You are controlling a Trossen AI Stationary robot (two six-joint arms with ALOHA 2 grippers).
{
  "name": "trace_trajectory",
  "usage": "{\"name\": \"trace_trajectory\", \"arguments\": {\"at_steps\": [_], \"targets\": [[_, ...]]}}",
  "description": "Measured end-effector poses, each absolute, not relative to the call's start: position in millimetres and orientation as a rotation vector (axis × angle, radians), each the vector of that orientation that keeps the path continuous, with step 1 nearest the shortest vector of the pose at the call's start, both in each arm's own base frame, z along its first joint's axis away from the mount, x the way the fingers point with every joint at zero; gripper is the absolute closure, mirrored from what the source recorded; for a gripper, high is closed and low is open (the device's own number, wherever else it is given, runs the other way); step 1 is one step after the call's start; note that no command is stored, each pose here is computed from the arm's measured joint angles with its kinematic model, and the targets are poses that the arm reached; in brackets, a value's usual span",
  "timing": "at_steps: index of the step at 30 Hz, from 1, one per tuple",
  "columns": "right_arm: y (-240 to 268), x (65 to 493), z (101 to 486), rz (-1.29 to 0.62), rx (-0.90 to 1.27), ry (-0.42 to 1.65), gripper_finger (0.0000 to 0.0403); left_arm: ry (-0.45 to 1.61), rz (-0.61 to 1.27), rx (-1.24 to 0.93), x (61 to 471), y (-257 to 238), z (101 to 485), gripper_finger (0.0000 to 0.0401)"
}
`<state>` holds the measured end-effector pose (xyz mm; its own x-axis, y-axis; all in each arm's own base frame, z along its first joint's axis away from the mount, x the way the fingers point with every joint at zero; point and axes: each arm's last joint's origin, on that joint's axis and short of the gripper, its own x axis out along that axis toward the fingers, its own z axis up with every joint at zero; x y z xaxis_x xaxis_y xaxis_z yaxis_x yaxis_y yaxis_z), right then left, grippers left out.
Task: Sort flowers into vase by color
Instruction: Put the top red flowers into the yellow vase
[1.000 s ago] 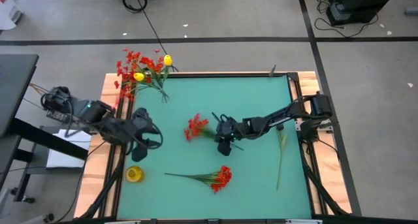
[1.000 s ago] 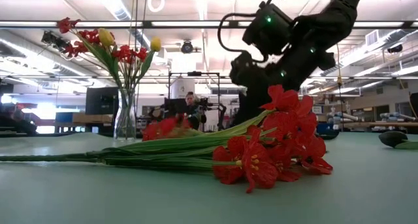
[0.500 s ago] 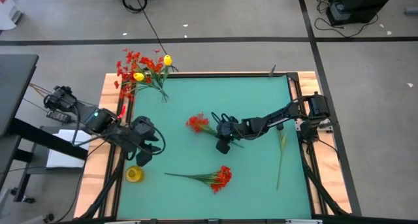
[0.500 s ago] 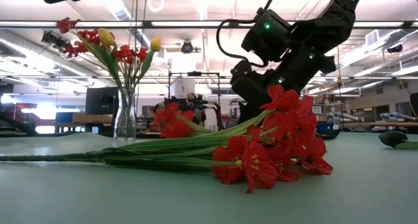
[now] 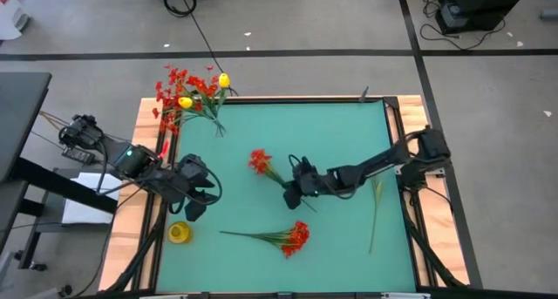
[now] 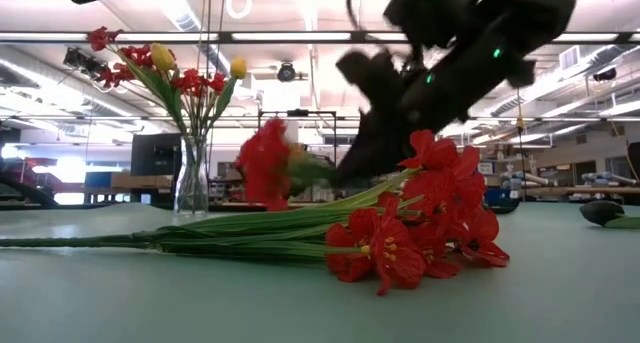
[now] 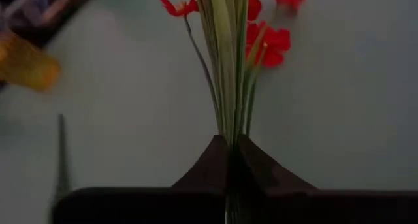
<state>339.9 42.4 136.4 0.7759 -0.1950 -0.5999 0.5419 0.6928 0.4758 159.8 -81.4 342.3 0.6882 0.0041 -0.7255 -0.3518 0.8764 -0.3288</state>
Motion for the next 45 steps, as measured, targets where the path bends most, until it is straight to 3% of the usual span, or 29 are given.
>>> {"name": "trace_trajectory", "arguments": {"at_steps": [13,26,33,45], "targets": [[94.0,317.6,201.0,-0.457,0.637,0.212,0.0383,0.64,0.204,-0.453,167.7,-84.3,351.6,0.019],[107.8,315.4,259.3,-0.202,0.439,-0.139,0.0383,0.348,0.26,-0.415,173.5,-99.5,369.3,0.019],[104.8,314.3,278.4,-0.06,0.365,-0.299,0.0385,0.203,0.294,-0.321,210.7,-111.4,371.5,0.019],[96.1,317.4,283.3,0.109,0.368,-0.337,0.0385,0.033,0.292,-0.29,265.7,-115.6,367.8,0.019]]}}
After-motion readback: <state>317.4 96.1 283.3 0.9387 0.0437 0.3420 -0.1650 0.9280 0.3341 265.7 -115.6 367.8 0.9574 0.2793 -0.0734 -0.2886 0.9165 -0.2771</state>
